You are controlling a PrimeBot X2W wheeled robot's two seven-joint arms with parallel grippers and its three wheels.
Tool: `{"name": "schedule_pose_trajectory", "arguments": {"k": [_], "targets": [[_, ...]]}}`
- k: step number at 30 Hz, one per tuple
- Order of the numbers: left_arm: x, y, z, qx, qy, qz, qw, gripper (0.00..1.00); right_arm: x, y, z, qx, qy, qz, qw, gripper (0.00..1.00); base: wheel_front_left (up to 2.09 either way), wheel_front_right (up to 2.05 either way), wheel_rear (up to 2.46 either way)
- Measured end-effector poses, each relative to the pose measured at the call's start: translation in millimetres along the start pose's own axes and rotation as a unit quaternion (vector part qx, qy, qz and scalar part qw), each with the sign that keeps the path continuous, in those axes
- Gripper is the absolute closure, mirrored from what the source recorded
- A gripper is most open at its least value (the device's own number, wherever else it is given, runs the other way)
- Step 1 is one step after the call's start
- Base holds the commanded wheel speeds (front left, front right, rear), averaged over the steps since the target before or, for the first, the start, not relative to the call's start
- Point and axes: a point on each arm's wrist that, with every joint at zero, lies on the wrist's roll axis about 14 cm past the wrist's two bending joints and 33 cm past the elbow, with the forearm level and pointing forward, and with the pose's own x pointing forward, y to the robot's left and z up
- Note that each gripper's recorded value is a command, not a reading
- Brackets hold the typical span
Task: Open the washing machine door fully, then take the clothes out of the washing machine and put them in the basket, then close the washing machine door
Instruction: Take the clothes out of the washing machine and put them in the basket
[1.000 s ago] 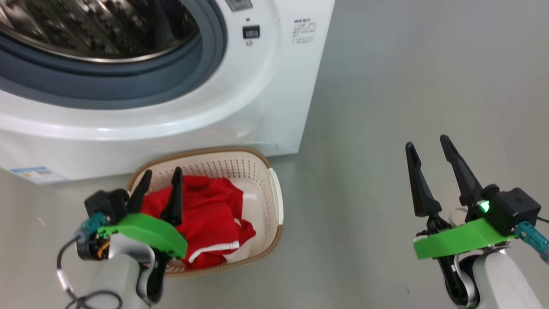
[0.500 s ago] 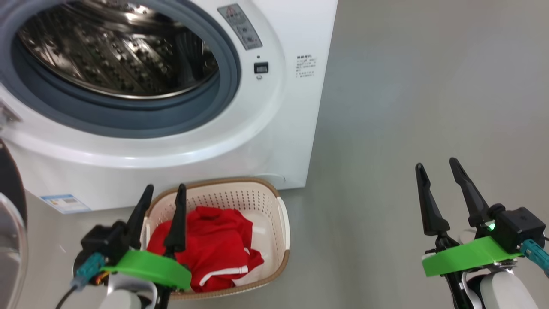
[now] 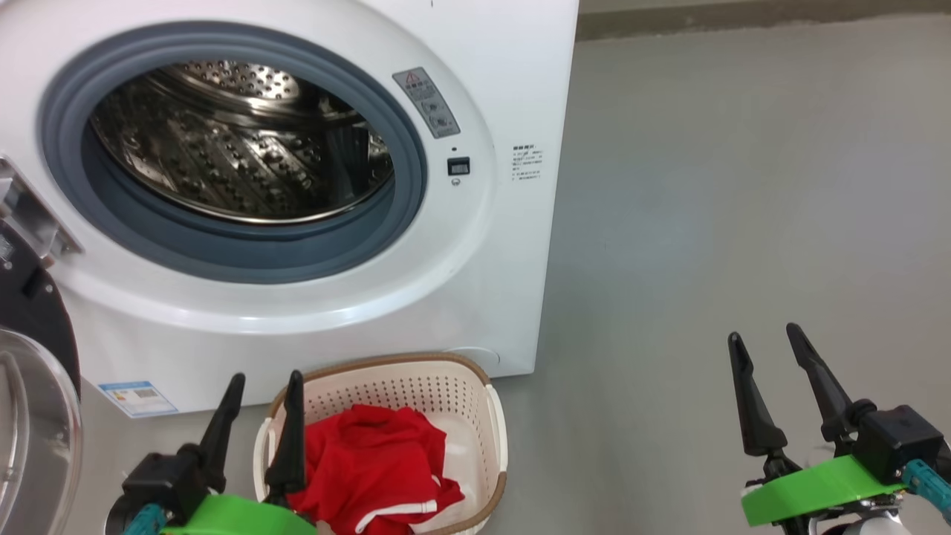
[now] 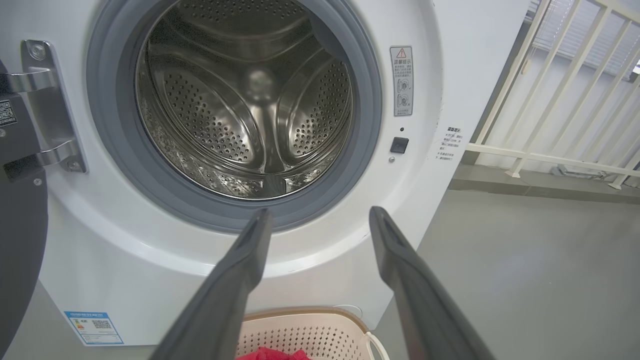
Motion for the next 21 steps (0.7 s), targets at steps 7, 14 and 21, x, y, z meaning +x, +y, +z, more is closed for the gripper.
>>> {"name": "schedule_pose_trajectory", "arguments": {"k": [7,14,21], "targets": [[-19,4,3,0.008,-0.002,0.007,1.0,0.0,-15,2,7,-0.009,-0.008,0.003,1.0,0.0,0.0,0.0,0.0],[-29,8,4,0.01,-0.004,0.016,1.0,0.0,-23,1,11,-0.025,-0.013,0.004,1.0,0.0,0.0,0.0,0.0],[-32,10,4,0.011,-0.003,0.019,1.0,0.0,-23,4,12,-0.024,-0.014,0.009,1.0,0.0,0.0,0.0,0.0]]}}
